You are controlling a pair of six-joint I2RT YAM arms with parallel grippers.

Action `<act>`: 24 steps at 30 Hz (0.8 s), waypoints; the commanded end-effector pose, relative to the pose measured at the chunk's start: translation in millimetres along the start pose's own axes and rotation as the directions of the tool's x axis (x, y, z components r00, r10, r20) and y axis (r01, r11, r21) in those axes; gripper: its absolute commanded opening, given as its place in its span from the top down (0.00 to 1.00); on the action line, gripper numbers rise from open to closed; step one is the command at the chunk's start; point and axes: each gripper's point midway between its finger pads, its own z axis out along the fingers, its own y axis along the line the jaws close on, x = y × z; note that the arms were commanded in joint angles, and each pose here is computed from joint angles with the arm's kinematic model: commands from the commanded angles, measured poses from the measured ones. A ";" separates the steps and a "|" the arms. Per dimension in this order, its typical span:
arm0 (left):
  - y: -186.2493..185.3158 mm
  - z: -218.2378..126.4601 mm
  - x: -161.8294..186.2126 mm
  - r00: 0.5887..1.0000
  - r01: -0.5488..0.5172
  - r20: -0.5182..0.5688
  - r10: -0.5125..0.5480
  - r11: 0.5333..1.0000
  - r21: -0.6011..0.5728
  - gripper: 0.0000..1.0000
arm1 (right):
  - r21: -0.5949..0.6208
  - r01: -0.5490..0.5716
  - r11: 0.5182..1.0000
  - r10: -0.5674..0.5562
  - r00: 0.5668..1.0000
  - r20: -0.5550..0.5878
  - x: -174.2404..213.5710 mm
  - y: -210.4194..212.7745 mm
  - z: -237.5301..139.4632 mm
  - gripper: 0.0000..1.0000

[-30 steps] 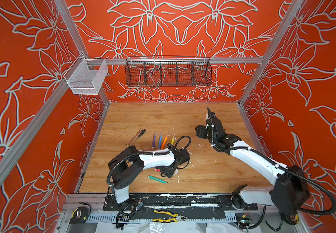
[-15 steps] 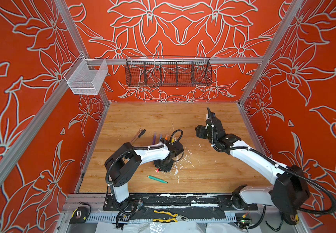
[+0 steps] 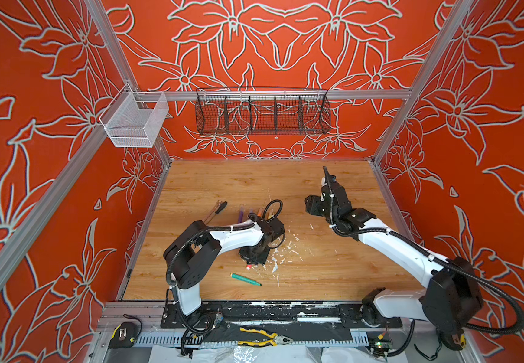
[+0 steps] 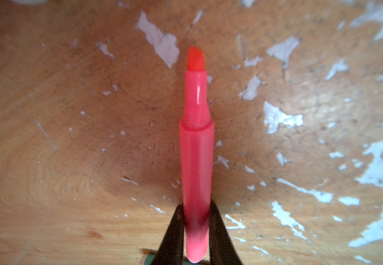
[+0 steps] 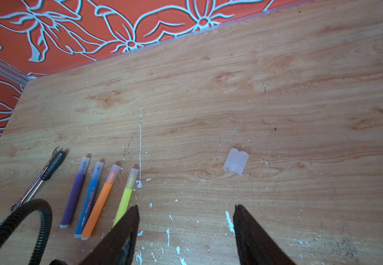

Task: Insert the pens into the pen caps

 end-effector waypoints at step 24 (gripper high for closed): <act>-61.3 -165.5 -122.7 0.844 -0.172 0.535 -0.033 0.929 0.329 0.95 | -0.341 -0.224 0.913 0.250 0.968 0.033 27.2 20.0 -21.6 0.32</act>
